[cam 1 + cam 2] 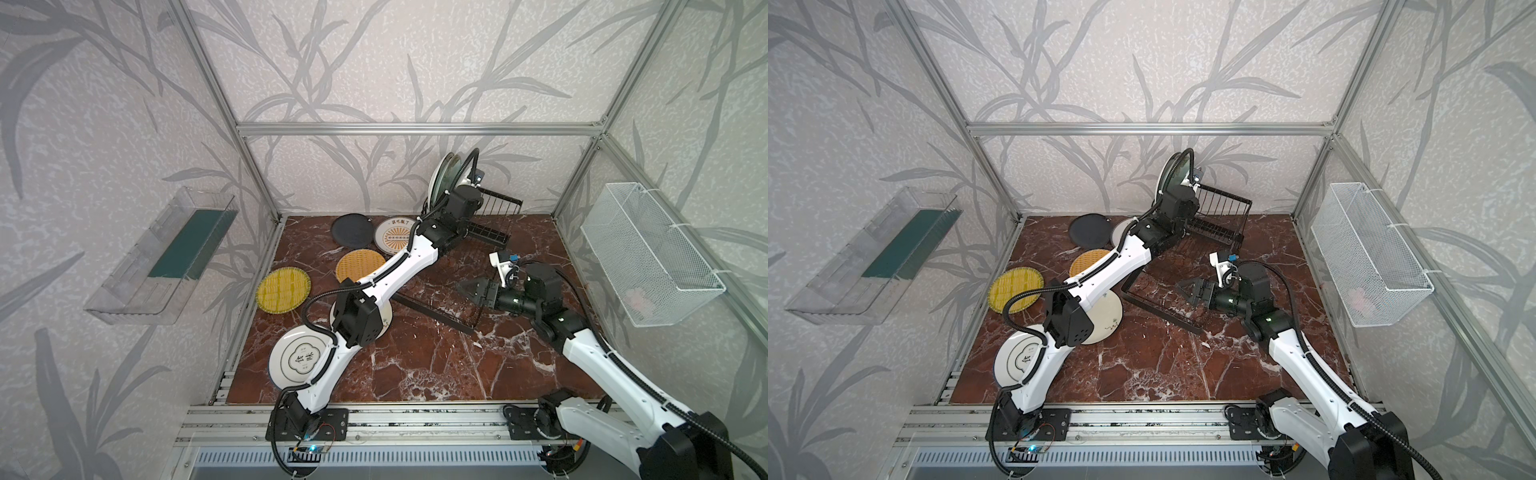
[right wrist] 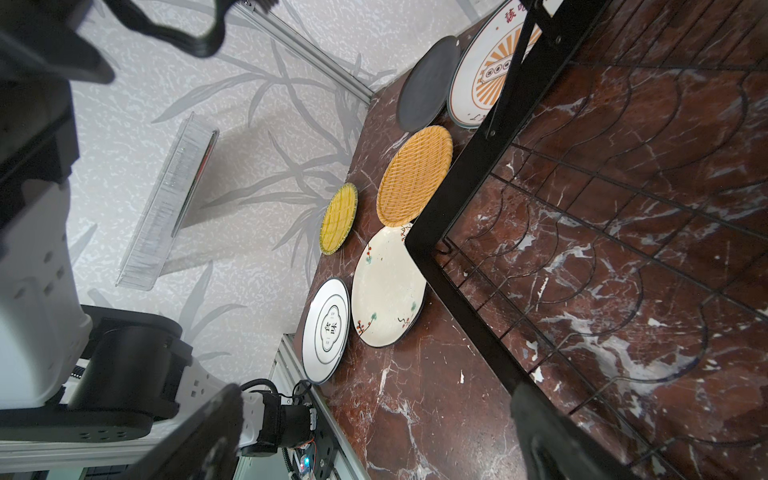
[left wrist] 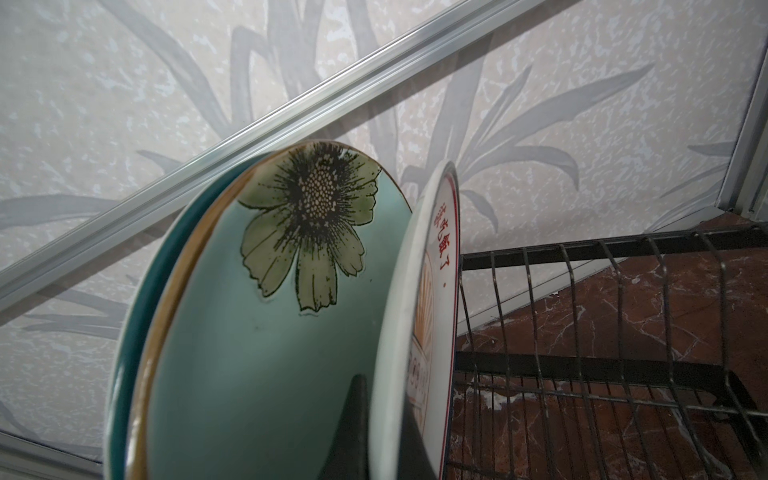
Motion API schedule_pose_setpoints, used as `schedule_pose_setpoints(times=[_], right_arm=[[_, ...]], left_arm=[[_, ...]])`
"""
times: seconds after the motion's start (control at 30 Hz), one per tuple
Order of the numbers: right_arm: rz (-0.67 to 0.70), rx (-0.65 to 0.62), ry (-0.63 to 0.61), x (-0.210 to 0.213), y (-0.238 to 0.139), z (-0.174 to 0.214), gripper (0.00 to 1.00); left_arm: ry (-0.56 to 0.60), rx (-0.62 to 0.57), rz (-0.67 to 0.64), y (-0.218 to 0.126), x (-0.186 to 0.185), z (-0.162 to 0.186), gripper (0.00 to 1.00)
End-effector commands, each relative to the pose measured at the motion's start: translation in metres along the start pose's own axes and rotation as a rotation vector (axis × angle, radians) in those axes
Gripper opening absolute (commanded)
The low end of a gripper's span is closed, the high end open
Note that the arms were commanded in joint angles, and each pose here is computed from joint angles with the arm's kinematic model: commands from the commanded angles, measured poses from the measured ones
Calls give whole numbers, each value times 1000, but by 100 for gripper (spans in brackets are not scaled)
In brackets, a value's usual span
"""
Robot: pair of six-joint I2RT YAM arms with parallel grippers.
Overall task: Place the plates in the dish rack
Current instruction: 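Lower the sunburst plate into the rack slot beside the flower plate with the left gripper, then open the left gripper and withdraw it from the rack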
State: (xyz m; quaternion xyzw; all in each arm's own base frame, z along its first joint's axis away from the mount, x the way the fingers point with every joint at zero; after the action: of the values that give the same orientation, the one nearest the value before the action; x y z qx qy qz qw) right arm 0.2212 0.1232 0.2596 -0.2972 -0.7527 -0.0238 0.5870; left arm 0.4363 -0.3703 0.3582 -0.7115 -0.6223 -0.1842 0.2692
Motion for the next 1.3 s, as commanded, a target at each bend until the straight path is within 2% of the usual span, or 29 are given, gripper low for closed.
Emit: schedule_pose_setpoints(times=[0.0,0.33,0.87,1.07,1.27], right_arm=[[-3,16,-7,-3,2,4,99],[-14,12,-7,-1,2,3,99],[-19,-4,-18,1,-5,6,99],[-14,-12,-30,3,-7,6,99],[-14,-9,-37,3,-6,6,99]], left_arm=[[-35,-20,-35,-4,13,-11,5],[-54,-66,-43,-23,30,-29,17],[-88,-129,-31,-54,53,-54,29],[-144,-164,10,-75,73,-65,34],[-225,-187,78,-103,100,-72,46]])
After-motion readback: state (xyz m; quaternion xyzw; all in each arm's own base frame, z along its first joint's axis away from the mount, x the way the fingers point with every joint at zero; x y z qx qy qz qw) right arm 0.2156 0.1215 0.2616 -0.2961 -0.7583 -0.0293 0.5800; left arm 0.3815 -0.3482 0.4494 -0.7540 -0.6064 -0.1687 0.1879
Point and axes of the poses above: each gripper's point midway between its finger pads, its own y axis out along the fingers, its own x axis along the line the jaws close on, z = x × y, the point moved 10 cm from there along -y, back along the fingers, and after that the axes turned 14 degrees about y, right-handed, at the moved point
